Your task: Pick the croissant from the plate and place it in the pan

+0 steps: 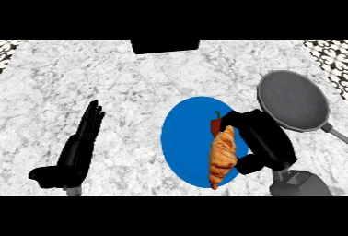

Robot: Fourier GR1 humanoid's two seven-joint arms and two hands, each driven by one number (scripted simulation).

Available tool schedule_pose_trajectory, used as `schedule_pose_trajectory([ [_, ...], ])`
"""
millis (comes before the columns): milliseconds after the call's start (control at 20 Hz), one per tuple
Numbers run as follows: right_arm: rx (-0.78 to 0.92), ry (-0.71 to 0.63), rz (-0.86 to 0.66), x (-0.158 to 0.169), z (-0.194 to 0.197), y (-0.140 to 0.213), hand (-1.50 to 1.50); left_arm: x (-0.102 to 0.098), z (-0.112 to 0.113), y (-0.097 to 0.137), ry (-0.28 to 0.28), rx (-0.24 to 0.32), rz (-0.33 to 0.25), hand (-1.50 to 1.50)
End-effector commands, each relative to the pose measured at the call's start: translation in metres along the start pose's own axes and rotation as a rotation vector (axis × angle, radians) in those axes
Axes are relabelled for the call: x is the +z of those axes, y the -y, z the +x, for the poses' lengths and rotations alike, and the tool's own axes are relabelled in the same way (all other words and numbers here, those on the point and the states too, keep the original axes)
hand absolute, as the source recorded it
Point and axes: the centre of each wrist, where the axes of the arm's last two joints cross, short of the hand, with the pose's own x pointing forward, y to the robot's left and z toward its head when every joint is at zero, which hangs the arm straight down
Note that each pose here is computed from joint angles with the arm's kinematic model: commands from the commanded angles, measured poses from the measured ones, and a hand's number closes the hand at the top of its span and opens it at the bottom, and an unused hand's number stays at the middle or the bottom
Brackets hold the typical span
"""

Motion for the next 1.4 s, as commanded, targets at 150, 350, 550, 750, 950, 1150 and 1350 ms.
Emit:
schedule_pose_trajectory([
  [150, -0.178, -0.179, -0.271, 0.086, 0.010, 0.048, 1.50, -0.003, 0.000, 0.007, 0.013, -0.011, -0.031, 0.00],
  [350, -0.277, -0.288, -0.356, 0.101, 0.000, 0.047, 1.50, -0.018, -0.001, 0.037, 0.034, 0.018, -0.078, 0.00],
  [550, -0.370, -0.367, -0.424, 0.104, -0.037, 0.063, 1.50, -0.015, 0.017, 0.018, 0.031, 0.014, -0.095, 0.00],
  [750, -0.323, -0.414, -0.459, 0.088, -0.078, 0.051, 1.50, -0.015, 0.005, 0.035, 0.027, 0.017, -0.119, 0.00],
  [950, -0.200, -0.449, -0.590, 0.090, -0.128, 0.056, 1.50, -0.021, 0.000, 0.032, 0.032, 0.014, -0.114, 0.00],
  [1150, -0.106, -0.475, -0.628, 0.068, -0.155, 0.046, 1.50, -0.012, 0.015, 0.009, 0.033, 0.018, -0.125, 0.00],
  [1350, -0.212, -0.477, -0.729, 0.036, -0.187, 0.037, 1.50, -0.030, 0.016, 0.043, 0.049, 0.008, -0.120, 0.00],
])
